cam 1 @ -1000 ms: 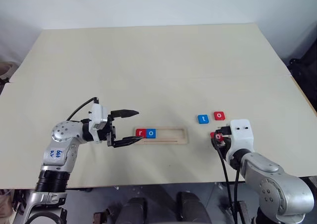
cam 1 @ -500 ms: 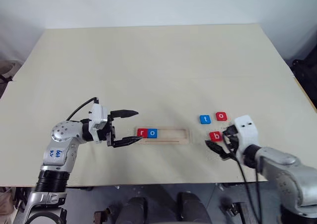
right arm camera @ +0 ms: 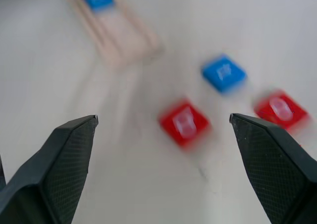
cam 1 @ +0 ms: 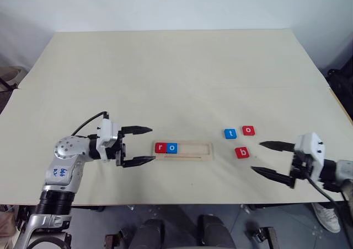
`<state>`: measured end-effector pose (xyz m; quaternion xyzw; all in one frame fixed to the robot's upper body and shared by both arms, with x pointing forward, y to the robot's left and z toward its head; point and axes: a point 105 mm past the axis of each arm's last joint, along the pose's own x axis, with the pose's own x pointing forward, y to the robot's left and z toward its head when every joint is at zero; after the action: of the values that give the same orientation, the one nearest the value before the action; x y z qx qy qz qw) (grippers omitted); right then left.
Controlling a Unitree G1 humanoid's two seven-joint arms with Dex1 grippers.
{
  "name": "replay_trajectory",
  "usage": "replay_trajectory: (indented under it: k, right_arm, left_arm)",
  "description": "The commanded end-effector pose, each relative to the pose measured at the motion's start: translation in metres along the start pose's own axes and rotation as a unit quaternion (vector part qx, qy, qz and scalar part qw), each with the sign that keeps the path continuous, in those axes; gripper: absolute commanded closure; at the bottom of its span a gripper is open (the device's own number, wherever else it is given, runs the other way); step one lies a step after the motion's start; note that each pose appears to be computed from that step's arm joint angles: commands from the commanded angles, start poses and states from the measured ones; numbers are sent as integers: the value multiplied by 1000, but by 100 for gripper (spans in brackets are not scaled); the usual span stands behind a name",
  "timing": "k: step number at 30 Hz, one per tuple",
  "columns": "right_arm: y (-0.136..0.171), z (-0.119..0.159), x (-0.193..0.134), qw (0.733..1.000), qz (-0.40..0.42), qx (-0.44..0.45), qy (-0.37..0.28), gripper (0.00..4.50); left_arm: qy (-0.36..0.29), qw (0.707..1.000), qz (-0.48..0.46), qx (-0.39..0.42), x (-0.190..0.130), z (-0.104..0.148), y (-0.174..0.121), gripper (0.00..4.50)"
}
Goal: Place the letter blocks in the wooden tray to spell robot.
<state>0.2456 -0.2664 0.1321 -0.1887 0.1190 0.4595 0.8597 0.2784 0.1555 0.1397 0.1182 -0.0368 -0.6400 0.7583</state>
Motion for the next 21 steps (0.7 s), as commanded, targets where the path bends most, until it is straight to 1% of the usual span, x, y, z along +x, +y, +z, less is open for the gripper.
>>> replay_trajectory:
  k: [1,4,6,8,9,13,16,19,21]
  right_arm:
    - [-20,-7,-23,999,-10,-40,16,3]
    - [-27,-12,-24,998,7,-58,30,3]
    - [-29,-14,-20,997,28,-53,42,3]
    - [-24,-13,-12,995,71,-34,56,3]
    - [-25,-10,-5,994,74,-55,61,3]
    - [-23,14,18,989,117,-81,47,3]
    - [-33,15,30,986,97,-90,102,3]
    - [-29,29,43,983,133,-83,96,3]
    - [-25,32,52,978,153,-104,100,3]
  left_arm:
    - [1,1000,-7,31,-4,7,-1,0]
    - [4,999,8,36,-7,6,3,0]
    - [4,999,18,40,-8,7,5,0]
    - [3,999,21,40,-8,6,5,0]
    - [4,999,23,40,-8,6,4,0]
    - [5,999,31,39,-9,3,3,0]
    - [5,999,36,38,-9,3,3,0]
    - [3,999,39,37,-8,2,1,0]
    - [1,999,41,36,-6,2,0,0]
